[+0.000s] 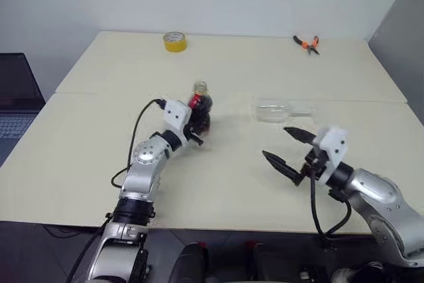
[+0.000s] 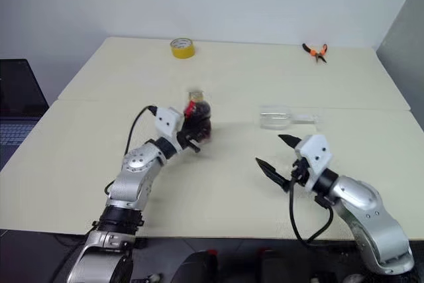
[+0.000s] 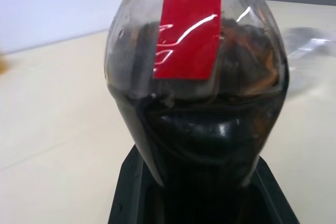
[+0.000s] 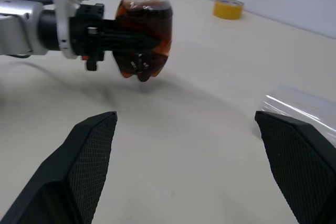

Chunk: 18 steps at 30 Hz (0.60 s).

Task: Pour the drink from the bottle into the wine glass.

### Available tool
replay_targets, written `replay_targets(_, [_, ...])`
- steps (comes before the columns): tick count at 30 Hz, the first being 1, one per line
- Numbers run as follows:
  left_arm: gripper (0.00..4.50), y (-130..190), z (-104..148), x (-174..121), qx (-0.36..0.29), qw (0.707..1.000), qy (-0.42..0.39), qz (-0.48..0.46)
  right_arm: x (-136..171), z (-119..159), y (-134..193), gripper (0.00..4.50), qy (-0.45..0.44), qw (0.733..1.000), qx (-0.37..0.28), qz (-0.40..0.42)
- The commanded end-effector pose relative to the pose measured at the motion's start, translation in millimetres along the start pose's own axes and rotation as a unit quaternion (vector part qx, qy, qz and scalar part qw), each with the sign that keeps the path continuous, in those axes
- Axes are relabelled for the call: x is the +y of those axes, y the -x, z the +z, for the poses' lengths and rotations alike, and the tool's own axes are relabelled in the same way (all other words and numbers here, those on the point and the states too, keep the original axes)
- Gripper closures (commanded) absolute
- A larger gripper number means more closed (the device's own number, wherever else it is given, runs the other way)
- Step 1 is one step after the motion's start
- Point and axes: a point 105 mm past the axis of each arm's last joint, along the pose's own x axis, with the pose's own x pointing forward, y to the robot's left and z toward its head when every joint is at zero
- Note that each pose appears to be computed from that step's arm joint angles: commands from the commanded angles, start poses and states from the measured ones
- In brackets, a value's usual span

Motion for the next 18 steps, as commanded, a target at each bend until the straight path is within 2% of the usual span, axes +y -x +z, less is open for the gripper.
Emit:
replay_targets(1, [3.89,1,14,41,-0.036,0.994,-0.009,0.101,10,20,-15,0.0,0.016,0.999,-0.025,0.039])
replay_targets(5, [3.89,3,4,63,-0.029,0.987,-0.014,0.161,15,25,-30,0.0,0.011,0.997,-0.037,0.059])
replay_targets(14, [3.89,2,-16,78,-0.012,0.978,-0.001,0.207,20,32,-42,0.0,0.016,0.996,-0.057,0.072])
replay_targets(18, [2.63,7,-23,79,-0.014,0.975,0.005,0.22,22,30,-41,0.0,0.025,0.995,-0.054,0.076])
